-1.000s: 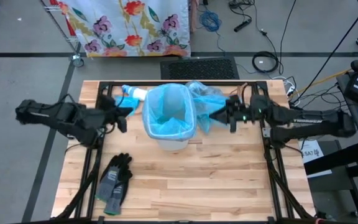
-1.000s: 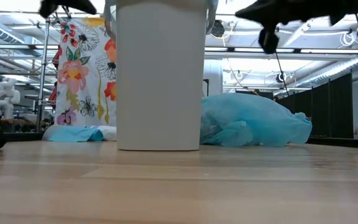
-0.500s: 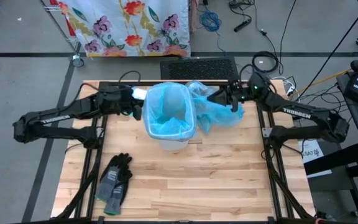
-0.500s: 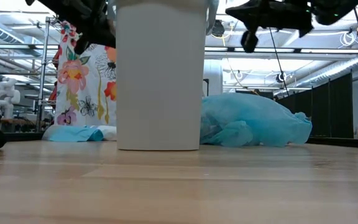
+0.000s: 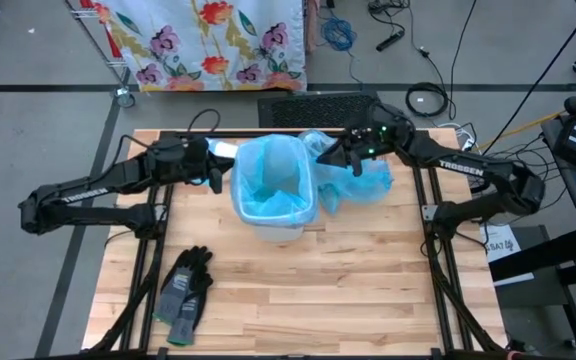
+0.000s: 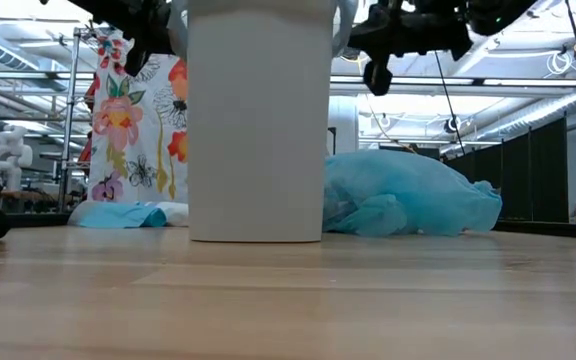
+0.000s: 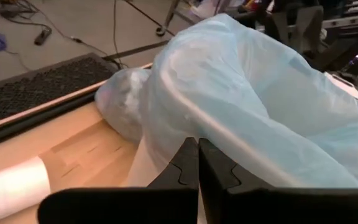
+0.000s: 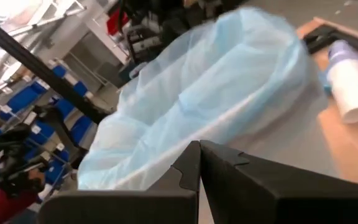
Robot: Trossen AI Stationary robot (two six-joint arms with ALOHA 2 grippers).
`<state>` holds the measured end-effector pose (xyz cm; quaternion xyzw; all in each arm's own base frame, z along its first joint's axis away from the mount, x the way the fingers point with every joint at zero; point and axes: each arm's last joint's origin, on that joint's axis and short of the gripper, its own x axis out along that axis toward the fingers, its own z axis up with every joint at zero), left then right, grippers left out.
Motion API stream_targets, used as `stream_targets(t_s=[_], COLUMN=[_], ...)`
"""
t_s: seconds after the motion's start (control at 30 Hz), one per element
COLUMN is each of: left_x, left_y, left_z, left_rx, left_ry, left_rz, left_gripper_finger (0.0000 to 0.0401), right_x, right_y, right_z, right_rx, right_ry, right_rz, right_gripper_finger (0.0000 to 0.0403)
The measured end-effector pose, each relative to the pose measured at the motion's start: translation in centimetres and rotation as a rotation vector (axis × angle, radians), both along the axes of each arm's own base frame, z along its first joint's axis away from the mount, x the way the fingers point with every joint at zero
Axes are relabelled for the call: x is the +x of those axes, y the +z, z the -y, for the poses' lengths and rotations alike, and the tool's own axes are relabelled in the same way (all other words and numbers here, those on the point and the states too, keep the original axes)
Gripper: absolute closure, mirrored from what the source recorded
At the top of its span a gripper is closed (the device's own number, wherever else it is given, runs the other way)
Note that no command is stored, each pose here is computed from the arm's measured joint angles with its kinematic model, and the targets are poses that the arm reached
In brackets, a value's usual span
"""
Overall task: Place trash/remove bag and relplace
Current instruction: Put the trash bag into the trash bin
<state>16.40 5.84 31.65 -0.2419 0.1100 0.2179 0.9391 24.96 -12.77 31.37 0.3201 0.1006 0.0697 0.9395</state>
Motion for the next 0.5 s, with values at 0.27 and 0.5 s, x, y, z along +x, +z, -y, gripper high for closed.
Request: stream_targets(t_s=[0.27, 0.5], left_x=[1.6, 2.9], left_y=[-1.3, -2.6], left_z=[-0.4, -0.9], left_rx=[-0.041, -0.067], left_ry=[-0.033, -0.031], left_rz=[-0.068, -0.141], left_gripper_finger=[0.0401, 0.0401], right_x=[1.5, 2.8], right_y=[-2.0, -3.9], right_z=[0.6, 0.7], right_rx=[0.004, 0.032], right_ry=[0.015, 0.037], right_rz=[-0.051, -0.106], right_gripper_finger=[0.0403, 0.0403])
